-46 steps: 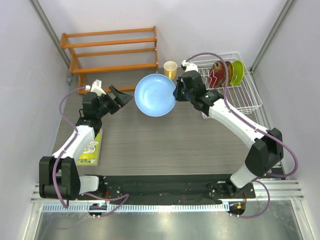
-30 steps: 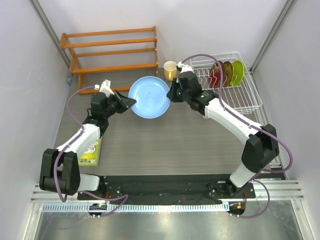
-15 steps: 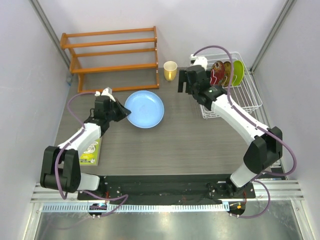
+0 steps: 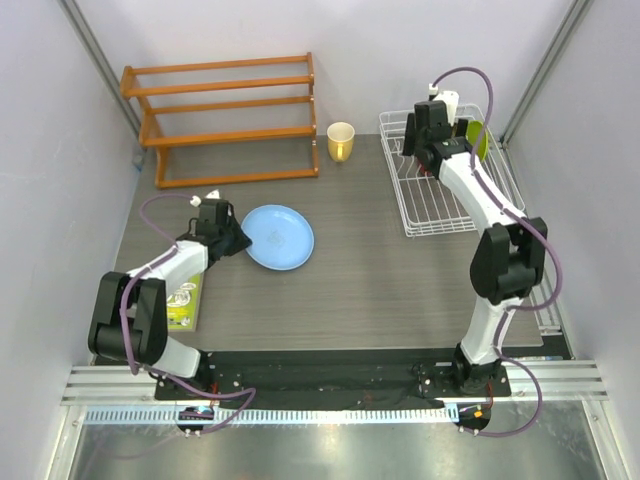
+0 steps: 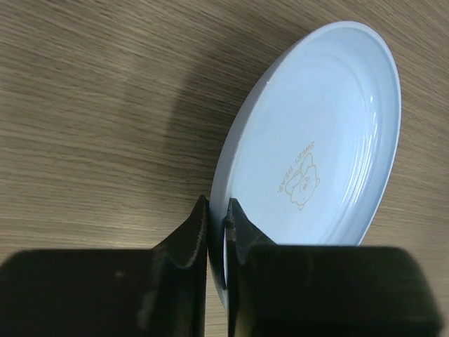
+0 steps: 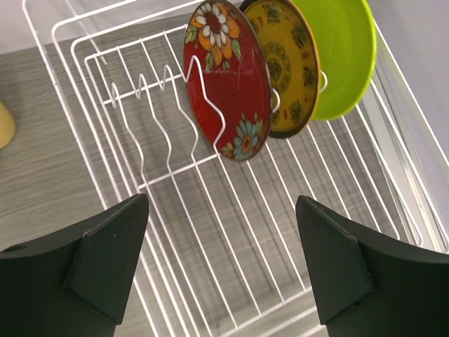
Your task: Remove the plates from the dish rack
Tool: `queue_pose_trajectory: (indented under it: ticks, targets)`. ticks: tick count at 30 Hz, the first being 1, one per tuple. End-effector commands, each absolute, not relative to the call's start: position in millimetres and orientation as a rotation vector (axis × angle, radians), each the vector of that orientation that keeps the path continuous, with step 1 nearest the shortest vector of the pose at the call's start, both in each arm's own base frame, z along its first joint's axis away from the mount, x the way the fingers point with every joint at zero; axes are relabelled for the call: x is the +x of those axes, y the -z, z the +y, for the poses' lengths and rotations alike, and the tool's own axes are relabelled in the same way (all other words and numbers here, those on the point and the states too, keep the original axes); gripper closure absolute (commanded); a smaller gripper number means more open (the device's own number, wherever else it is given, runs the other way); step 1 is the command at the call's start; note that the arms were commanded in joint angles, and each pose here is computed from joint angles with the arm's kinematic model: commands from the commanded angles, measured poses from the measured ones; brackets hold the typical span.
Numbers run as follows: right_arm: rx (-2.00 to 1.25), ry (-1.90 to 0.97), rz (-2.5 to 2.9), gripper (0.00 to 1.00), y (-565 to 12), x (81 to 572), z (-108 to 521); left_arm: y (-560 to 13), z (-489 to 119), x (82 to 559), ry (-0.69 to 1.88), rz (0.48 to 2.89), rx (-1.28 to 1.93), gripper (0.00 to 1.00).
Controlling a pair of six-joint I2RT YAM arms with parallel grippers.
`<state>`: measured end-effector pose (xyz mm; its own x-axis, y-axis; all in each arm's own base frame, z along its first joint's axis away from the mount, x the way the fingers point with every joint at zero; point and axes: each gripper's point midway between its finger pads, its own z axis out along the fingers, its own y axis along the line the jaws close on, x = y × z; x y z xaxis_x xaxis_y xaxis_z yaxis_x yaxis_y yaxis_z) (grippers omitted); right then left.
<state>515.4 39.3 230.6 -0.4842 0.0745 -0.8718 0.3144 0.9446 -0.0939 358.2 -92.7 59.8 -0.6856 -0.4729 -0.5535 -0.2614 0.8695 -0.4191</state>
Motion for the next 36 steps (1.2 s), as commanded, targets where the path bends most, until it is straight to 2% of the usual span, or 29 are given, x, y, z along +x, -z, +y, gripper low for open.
queue_pose_trajectory:
  ticks: [1, 3, 4, 5, 6, 7, 13, 25, 28, 31, 32, 36]
  targets:
    - [0.242, 0.325, 2.019, 0.09, -250.8, 542.0, 34.6, -52.2, -66.5, 359.6, 0.195, 2.369, -0.548, 0.83]
    - [0.246, 0.350, 2.024, 0.09, -242.4, 557.1, 28.8, -49.7, -59.8, 357.3, 0.142, 2.381, -0.556, 0.72]
    - [0.237, 0.364, 2.027, 0.09, -240.7, 562.0, 27.1, -49.6, -58.0, 356.6, 0.129, 2.381, -0.558, 0.58]
    - [0.239, 0.394, 2.031, 0.09, -236.3, 566.6, 23.1, -49.9, -56.2, 356.2, 0.117, 2.381, -0.562, 0.52]
    - [0.231, 0.418, 2.048, 0.09, -224.3, 573.0, 22.3, -53.3, -52.7, 355.2, 0.097, 2.371, -0.568, 0.42]
    - [0.241, 0.431, 2.030, 0.09, -229.9, 579.4, 18.2, -55.4, -51.9, 354.9, 0.096, 2.362, -0.573, 0.26]
    - [0.216, 0.519, 2.023, 0.09, -218.3, 607.1, -0.3, -87.8, -42.0, 356.2, 0.064, 2.272, -0.568, 0.19]
    - [0.189, 0.459, 2.061, 0.12, -194.2, 627.7, -27.9, -151.9, -59.4, 380.9, 0.216, 2.132, -0.502, 0.17]
    - [0.181, 0.415, 2.081, 0.19, -184.2, 630.7, -30.0, -154.3, -60.7, 383.0, 0.225, 2.124, -0.494, 0.17]
    - [0.184, 0.355, 2.088, 0.29, -178.1, 635.0, -30.4, -154.2, -60.4, 383.6, 0.220, 2.123, -0.488, 0.17]
    - [0.174, 0.317, 2.091, 0.37, -176.2, 637.1, -28.0, -153.7, -60.4, 383.7, 0.220, 2.125, -0.488, 0.17]
    - [0.202, 0.226, 2.106, 0.44, -164.2, 641.6, -29.0, -149.7, -59.9, 384.3, 0.212, 2.133, -0.489, 0.17]
